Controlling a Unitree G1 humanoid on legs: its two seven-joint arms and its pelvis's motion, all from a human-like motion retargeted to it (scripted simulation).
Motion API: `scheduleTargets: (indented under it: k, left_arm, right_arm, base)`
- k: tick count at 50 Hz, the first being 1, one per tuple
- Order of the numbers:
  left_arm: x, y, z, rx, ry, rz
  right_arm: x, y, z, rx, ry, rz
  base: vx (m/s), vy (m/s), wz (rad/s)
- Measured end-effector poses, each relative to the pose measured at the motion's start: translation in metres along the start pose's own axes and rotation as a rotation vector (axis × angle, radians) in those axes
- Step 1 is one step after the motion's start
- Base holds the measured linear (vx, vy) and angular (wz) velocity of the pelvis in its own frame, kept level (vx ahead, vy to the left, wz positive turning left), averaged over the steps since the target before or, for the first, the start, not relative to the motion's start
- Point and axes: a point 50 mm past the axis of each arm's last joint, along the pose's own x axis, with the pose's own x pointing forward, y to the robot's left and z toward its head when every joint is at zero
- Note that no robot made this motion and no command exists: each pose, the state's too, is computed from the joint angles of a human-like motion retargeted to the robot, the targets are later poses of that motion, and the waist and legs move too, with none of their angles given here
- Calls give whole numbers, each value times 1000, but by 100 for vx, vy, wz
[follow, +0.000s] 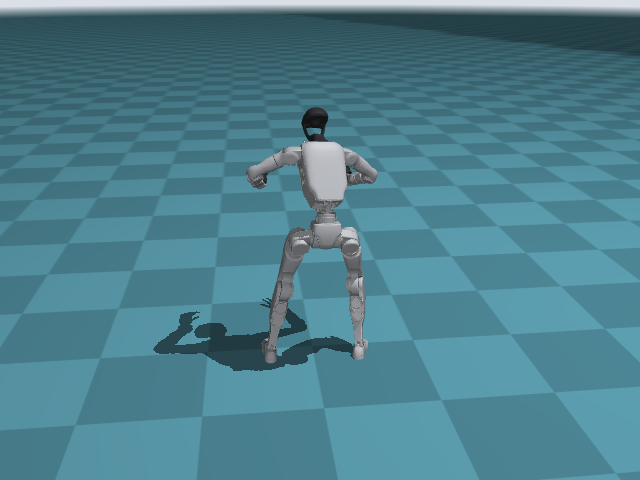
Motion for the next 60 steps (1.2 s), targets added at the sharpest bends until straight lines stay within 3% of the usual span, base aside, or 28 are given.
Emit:
scheduleTargets:
  k: [4,8,17,22,25,32,37,41,44,47,50,53,56,60]
  left_arm:
    - [-88,39,-16,34,125,24]
    - [-115,75,12,90,39,89]
    - [-1,128,108,212,-563,427]
    - [112,119,142,252,-643,503]
    - [170,118,151,309,-499,563]
    - [209,97,79,376,25,453]
    - [174,37,16,432,196,169]
    - [111,-4,-22,378,176,21]
    - [48,-10,-52,452,192,-100]
    - [-23,-21,-67,507,214,-238]
    - [-90,-27,-56,499,201,-374]
    - [-132,-8,-46,420,175,-386]
    - [-144,23,-30,396,140,-290]
    - [-106,52,2,429,-39,-97]
  right_arm:
    - [-78,-47,-2,-7,32,-38]
    - [-89,-93,16,-50,-105,-19]
    - [20,-143,78,-95,-459,-464]
    - [101,-124,119,91,-493,-573]
    - [153,-101,135,62,-415,-559]
    - [199,-6,128,-219,-191,-110]
    - [169,34,88,-297,-114,142]
    - [121,46,60,-229,-139,154]
    - [74,54,61,-60,-172,154]
    - [26,23,44,-19,-212,199]
    - [-35,-46,23,22,-162,311]
    - [-76,-75,14,39,-34,184]
    - [-83,-94,12,-21,-21,123]
    - [-61,-128,23,-177,-146,61]
  base:
    - [8,-1,-12]
    - [10,2,-3]
    - [-2,-1,2]
    - [-10,-2,19]
    - [-13,-1,14]
    - [-9,1,-7]
    - [-1,1,-2]
    - [0,0,0]
    - [0,0,0]
    - [8,5,22]
    - [14,6,10]
    - [12,3,-24]
    - [10,3,-19]
    - [6,3,-3]
